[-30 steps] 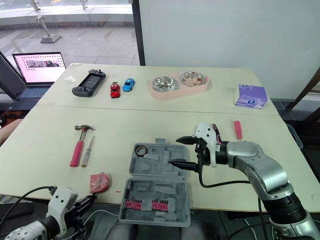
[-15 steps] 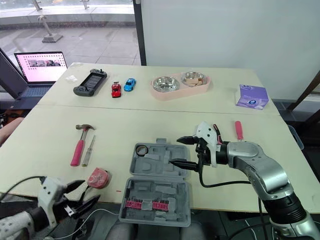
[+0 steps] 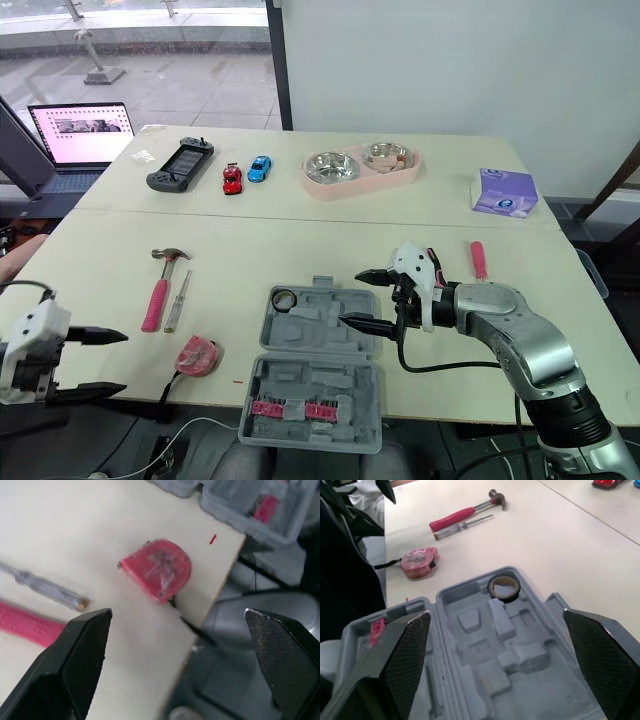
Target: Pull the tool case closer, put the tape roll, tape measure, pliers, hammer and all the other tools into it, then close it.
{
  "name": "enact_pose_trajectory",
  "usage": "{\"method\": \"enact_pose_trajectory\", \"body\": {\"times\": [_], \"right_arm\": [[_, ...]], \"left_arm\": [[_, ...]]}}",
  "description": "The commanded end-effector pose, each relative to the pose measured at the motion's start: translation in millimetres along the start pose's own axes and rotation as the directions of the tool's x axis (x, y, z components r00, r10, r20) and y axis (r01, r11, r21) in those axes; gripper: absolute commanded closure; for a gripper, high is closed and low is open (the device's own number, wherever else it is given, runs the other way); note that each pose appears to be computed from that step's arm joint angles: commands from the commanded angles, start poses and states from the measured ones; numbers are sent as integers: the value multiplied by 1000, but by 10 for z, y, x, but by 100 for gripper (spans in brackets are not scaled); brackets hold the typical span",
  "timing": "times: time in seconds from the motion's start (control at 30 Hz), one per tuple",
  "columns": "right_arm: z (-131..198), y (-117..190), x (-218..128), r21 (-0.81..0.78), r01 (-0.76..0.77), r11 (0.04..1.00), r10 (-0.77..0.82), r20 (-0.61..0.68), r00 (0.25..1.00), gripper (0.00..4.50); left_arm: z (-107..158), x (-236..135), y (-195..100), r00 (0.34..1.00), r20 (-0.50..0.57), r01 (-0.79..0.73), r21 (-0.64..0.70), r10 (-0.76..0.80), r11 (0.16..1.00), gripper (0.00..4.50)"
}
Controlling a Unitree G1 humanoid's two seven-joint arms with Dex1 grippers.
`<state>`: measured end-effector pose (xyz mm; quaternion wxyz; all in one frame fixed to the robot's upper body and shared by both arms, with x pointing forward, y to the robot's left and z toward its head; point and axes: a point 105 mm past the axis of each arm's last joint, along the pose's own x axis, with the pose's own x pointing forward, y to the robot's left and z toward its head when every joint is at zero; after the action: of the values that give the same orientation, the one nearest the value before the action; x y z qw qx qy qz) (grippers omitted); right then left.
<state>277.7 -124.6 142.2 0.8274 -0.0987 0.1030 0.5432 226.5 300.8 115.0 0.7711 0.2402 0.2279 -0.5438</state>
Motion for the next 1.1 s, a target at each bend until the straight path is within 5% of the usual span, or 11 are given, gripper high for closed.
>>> {"method": "enact_pose_trajectory", "body": {"times": [0.03,0.57,1.1], "right_arm": [[84,-34,-43,-37,32,999,-31,26,999,0],[49,-23,-191,-29,112,993,-112,-6,994,0],[38,-17,-279,-22,167,986,-168,-19,986,0]], "left_arm": [[-32,134,98,997,-25,81,161,-78,984,6],[-76,743,348,977,-71,215,338,-203,916,6],[-97,936,368,952,-112,301,198,-283,933,6]]}}
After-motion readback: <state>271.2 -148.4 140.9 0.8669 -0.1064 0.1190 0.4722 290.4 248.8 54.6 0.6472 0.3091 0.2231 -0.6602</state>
